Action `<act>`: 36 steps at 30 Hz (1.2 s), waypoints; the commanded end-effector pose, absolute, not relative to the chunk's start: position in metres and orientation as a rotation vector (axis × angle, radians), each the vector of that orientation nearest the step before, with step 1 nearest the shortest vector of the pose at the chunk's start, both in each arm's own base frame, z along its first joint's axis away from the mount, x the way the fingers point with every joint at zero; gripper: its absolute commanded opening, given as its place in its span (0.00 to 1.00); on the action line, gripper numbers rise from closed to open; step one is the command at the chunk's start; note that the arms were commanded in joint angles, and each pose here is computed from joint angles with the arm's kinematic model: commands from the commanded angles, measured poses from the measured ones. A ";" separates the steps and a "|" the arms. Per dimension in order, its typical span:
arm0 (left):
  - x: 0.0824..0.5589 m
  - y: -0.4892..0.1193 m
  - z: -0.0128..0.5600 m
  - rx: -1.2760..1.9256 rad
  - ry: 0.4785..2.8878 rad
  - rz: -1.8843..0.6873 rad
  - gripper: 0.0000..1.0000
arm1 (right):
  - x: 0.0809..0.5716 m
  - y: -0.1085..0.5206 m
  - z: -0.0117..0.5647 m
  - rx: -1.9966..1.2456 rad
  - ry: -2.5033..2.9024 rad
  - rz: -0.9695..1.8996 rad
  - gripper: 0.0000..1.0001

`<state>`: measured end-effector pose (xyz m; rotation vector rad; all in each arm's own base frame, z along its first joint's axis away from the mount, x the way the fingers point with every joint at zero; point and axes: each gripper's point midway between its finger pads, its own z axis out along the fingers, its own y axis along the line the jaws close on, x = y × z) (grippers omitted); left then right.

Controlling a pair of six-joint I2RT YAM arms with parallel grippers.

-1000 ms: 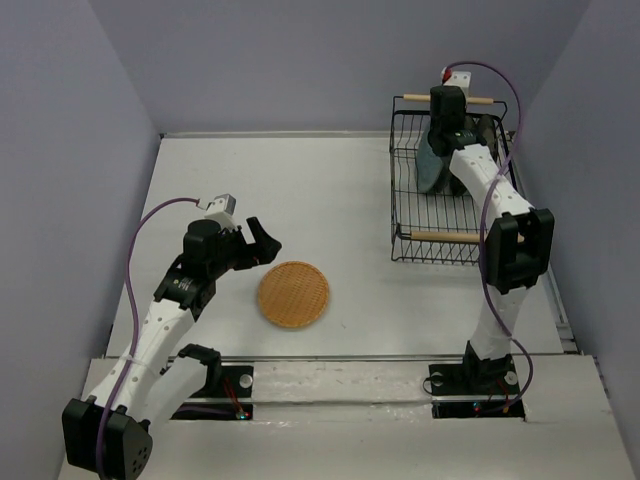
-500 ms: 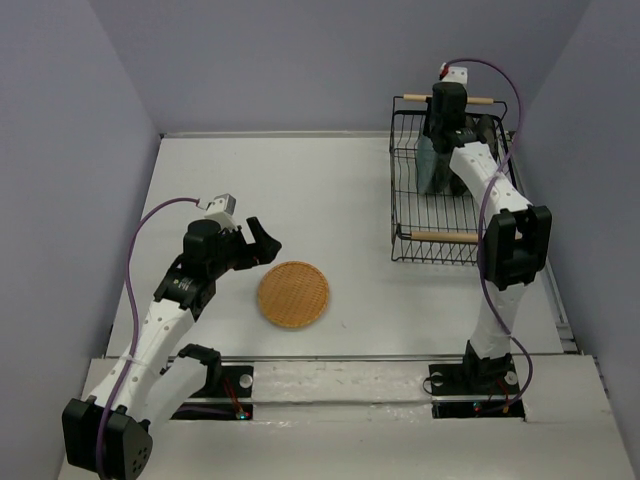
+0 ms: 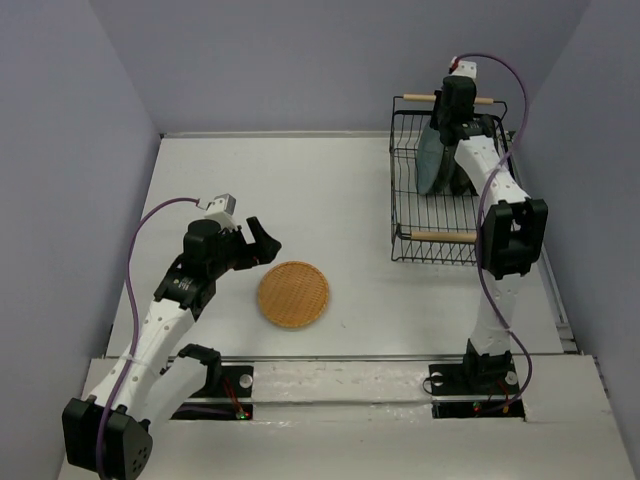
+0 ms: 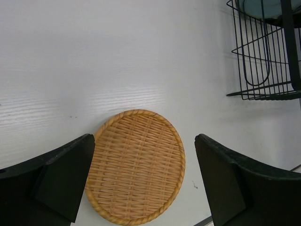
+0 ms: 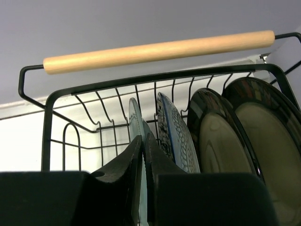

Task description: Load the plates into the dish rack

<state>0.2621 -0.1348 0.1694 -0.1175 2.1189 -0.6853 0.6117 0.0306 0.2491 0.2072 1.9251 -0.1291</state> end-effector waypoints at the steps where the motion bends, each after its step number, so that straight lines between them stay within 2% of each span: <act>1: 0.264 -0.136 0.170 -0.095 2.102 -0.678 0.99 | 0.618 0.052 0.220 0.137 2.015 -0.048 0.10; 12: 0.265 -0.136 0.166 -0.096 2.118 -0.674 0.99 | 0.630 0.052 0.219 0.102 2.004 -0.070 0.10; 14: 0.265 -0.136 0.166 -0.098 2.119 -0.672 0.99 | 0.633 0.053 0.221 0.100 1.995 -0.066 0.14; 23: 0.265 -0.133 0.167 -0.108 2.115 -0.659 0.99 | 0.645 0.058 0.228 0.090 1.972 -0.039 0.16; 26: 0.265 -0.133 0.165 -0.109 2.120 -0.657 0.99 | 0.645 0.061 0.230 0.097 1.969 -0.019 0.21; 33: 0.266 -0.133 0.163 -0.110 2.132 -0.653 0.99 | 0.633 0.057 0.277 0.102 1.896 -0.022 0.44; 36: 0.267 -0.132 0.163 -0.116 2.131 -0.643 0.99 | 0.625 0.058 0.298 0.092 1.870 -0.006 0.49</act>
